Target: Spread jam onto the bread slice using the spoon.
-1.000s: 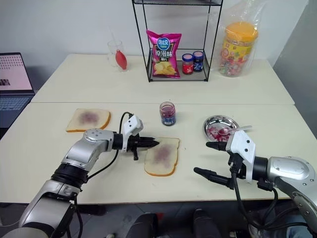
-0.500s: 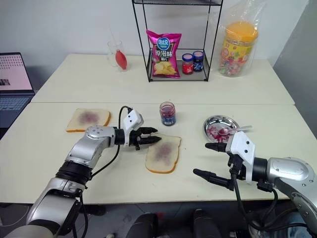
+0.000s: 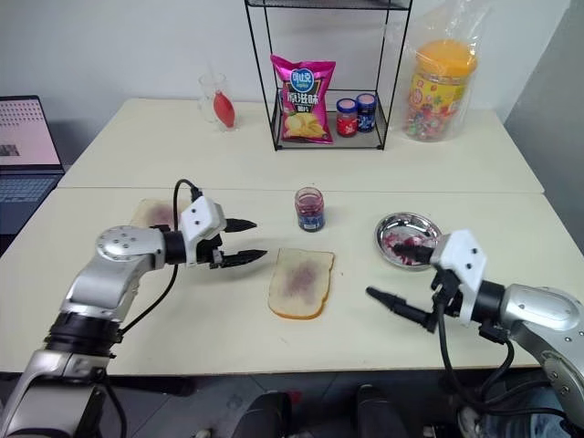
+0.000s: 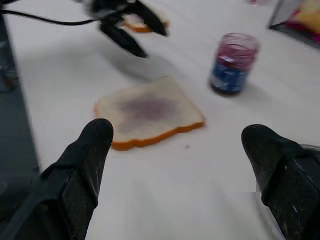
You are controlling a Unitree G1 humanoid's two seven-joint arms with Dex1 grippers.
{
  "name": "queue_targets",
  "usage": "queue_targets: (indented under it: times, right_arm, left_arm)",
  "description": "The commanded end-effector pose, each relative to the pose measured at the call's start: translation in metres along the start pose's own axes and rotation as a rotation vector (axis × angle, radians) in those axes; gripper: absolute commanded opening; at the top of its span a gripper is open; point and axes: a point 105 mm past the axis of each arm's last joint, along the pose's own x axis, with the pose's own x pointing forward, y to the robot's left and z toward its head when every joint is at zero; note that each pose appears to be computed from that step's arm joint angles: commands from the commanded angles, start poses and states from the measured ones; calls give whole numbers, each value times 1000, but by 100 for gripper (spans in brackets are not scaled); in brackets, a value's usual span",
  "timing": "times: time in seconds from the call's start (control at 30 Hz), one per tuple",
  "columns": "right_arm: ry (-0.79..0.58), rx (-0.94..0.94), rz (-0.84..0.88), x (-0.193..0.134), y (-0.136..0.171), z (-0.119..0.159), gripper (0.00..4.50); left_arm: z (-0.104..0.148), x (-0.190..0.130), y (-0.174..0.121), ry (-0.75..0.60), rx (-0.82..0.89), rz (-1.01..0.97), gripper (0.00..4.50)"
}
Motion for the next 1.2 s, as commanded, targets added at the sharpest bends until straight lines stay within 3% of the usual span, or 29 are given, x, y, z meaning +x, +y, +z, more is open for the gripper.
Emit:
queue_targets:
  times: [0.03,0.1,0.23,0.4,0.73,1.2]
  right_arm:
    - [-52,-43,-299,-17,-43,5,450]
    - [-55,-36,-352,-22,-50,3,450]
    - [-151,242,-746,-48,-107,-29,450]
    - [-222,437,-871,-43,-138,-47,450]
    - [-299,807,-795,-12,-149,-81,450]
    - [-354,968,-699,21,-147,-89,450]
  left_arm:
    - [25,-14,-24,-41,42,-104,333]
    - [29,-15,-31,-42,54,-117,369]
    - [68,7,-60,-129,149,-212,444]
    - [79,22,-68,-182,133,-244,444]
    - [78,32,-76,-189,166,-271,444]
    - [70,38,-74,-171,178,-264,444]
